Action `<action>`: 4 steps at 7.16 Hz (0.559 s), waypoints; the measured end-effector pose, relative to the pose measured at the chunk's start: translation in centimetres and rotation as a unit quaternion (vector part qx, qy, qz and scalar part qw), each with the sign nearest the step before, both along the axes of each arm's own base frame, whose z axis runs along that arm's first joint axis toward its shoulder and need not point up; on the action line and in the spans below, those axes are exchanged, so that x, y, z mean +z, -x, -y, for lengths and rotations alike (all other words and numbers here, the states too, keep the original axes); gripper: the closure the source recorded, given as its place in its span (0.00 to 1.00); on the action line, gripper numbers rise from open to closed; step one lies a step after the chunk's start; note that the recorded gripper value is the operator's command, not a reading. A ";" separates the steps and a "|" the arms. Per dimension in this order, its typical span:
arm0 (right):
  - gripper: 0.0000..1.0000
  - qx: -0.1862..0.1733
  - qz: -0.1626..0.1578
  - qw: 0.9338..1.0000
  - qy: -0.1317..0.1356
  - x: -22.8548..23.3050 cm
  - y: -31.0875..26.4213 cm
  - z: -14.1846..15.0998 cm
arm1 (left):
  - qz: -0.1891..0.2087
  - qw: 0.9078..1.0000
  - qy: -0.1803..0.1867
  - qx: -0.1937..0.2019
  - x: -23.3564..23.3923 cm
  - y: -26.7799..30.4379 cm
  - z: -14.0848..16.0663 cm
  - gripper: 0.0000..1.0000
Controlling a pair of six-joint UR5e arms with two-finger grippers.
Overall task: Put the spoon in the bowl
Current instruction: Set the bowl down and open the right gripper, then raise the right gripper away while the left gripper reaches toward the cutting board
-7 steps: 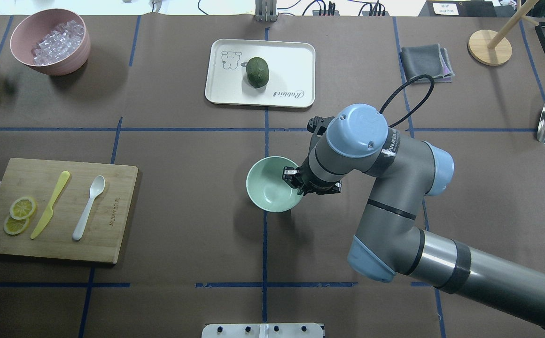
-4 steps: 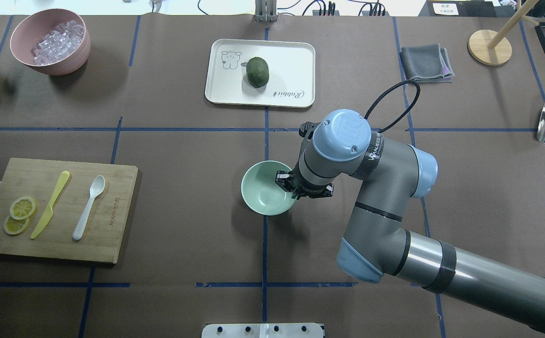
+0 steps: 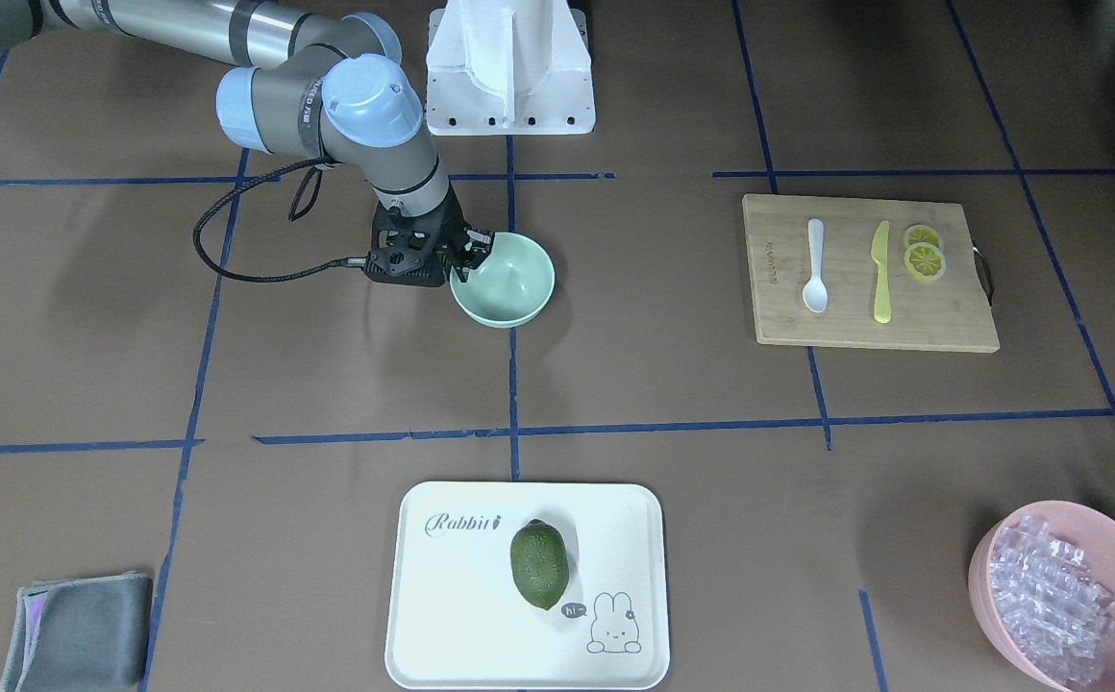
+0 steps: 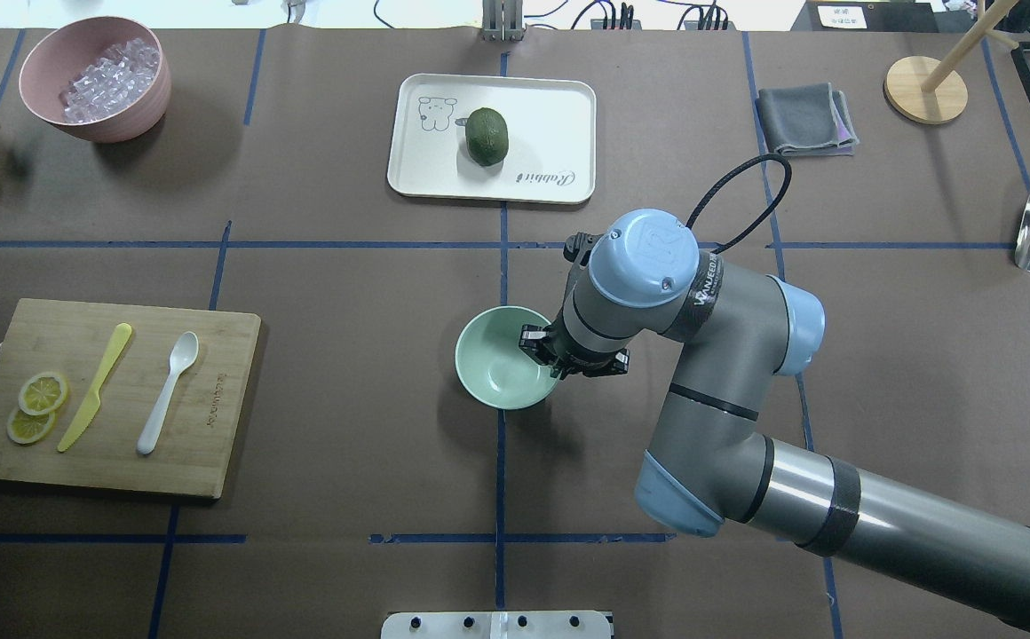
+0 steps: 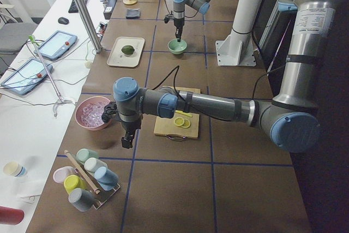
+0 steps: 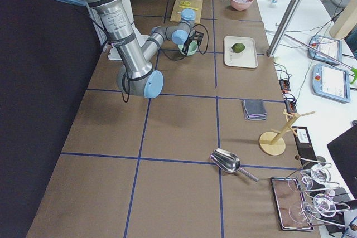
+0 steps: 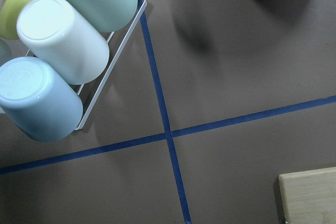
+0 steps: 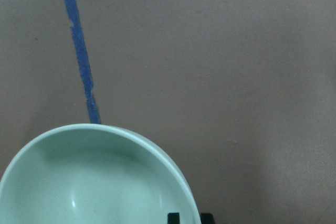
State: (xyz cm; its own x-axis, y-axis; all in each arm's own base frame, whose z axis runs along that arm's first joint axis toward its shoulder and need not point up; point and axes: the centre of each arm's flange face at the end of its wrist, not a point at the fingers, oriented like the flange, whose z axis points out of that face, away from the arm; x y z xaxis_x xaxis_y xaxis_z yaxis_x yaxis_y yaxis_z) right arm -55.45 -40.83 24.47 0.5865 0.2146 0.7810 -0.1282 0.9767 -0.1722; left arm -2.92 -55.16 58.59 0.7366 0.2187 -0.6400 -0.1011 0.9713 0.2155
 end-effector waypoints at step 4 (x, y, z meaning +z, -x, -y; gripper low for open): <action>0.00 0.024 0.049 0.998 0.019 1.0 -14.3 3.0 | -0.040 0.999 0.009 0.005 -5.4 -6.3 -0.9 0.00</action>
